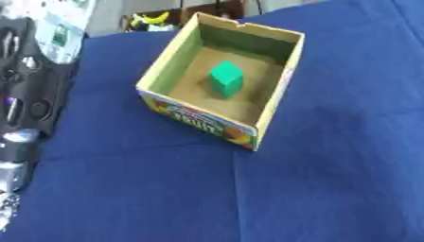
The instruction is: Pick up objects on the table and place them in the box.
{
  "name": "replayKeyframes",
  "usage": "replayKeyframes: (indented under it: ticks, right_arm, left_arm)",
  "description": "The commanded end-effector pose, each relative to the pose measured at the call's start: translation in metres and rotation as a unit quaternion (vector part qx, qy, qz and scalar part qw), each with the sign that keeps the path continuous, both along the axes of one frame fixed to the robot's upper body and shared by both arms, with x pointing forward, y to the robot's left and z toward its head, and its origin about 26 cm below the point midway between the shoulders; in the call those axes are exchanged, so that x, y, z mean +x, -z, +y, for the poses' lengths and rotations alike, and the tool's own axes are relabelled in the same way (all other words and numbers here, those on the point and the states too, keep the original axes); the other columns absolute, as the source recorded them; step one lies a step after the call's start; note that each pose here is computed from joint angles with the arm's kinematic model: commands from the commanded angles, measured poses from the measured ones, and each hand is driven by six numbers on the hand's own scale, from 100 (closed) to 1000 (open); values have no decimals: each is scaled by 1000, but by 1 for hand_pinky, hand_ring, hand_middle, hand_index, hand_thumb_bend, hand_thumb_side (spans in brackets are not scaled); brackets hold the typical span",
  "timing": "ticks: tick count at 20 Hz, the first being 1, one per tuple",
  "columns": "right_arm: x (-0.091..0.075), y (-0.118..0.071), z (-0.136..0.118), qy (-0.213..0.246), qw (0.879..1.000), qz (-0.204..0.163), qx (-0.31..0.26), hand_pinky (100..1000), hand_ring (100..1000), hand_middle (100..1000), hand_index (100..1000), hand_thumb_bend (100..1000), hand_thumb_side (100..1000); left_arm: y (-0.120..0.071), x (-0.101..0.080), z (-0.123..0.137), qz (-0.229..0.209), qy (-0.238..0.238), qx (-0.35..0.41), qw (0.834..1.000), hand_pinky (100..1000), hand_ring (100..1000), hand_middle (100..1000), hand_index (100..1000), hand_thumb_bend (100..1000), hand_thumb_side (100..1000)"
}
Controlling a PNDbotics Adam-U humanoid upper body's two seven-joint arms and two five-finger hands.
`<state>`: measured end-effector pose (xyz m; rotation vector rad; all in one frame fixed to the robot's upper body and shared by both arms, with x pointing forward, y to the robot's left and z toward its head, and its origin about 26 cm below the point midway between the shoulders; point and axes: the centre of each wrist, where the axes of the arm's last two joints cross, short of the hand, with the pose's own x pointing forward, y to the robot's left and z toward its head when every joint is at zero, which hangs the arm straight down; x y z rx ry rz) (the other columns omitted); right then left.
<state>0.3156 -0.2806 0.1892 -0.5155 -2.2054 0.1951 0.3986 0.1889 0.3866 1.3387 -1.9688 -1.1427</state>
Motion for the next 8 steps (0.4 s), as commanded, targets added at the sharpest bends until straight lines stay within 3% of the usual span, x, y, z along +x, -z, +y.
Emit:
replayKeyframes:
  ticks: [1, 8]
  right_arm:
    - [-3, -6, -4, 11, 1000, -13, -1, 873, 900, 756, 898, 100, 1000]
    - [-4, -6, -10, 32, 999, -20, 10, 871, 899, 756, 897, 100, 1000]
  left_arm:
    - [-17, -22, 27, -60, -7, -47, 997, 539, 721, 754, 935, 717, 1000]
    - [1, -56, 75, -109, -42, -131, 984, 525, 701, 737, 926, 685, 1000]
